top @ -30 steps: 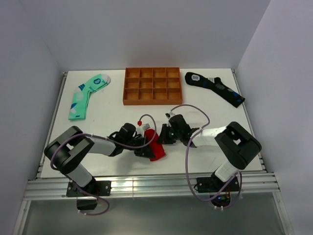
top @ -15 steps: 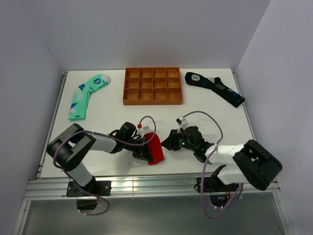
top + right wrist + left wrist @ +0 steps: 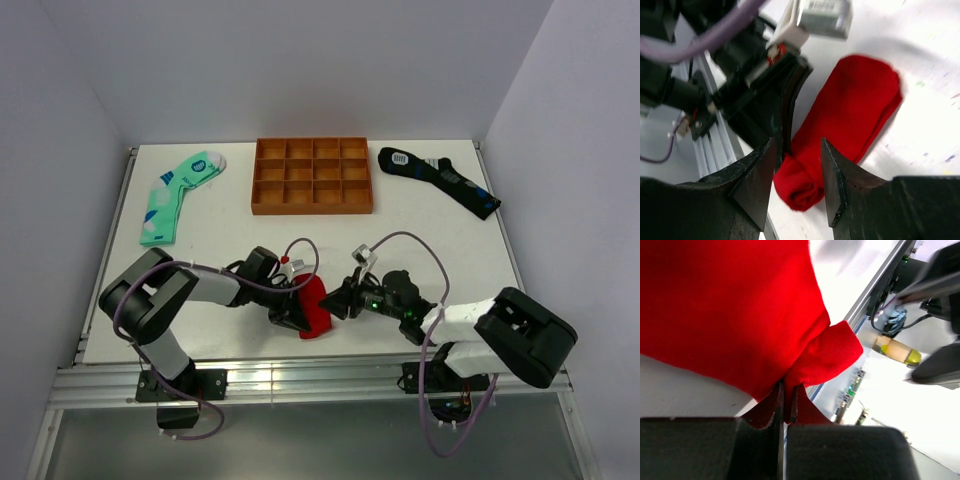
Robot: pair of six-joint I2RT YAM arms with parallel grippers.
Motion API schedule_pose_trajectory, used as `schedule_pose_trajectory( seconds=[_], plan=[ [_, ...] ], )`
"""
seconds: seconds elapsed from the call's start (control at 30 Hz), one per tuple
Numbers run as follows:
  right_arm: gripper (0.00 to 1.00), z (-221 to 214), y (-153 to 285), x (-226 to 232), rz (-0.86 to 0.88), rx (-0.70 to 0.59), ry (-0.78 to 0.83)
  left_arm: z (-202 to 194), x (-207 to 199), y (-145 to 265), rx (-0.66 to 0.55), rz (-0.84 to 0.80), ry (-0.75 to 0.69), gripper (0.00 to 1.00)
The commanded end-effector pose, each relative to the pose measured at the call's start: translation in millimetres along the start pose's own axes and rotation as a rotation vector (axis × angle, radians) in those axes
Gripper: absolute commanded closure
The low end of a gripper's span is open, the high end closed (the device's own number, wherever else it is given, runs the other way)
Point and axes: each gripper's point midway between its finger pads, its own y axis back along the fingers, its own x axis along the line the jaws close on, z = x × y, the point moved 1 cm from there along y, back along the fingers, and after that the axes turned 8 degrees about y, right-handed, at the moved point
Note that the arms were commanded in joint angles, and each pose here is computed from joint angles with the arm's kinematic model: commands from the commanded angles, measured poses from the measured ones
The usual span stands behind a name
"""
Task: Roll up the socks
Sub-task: Roll the sock at the center of the board.
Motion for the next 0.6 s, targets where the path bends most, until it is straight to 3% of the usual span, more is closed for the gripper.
schedule_pose_trajectory(
  seconds=[0.0, 0.57],
  plan=[
    [0.51, -6.2, -0.5, 12.6, 0.053, -0.024, 0.065, -13.4, 44.9, 1.2, 0.033, 0.156, 0.093, 1.0],
    [0.5, -47.9, 5.6, 18.4, 0.045, 0.02, 0.045, -5.6, 46.5, 6.6, 0.051, 0.189, 0.117, 1.0]
  ],
)
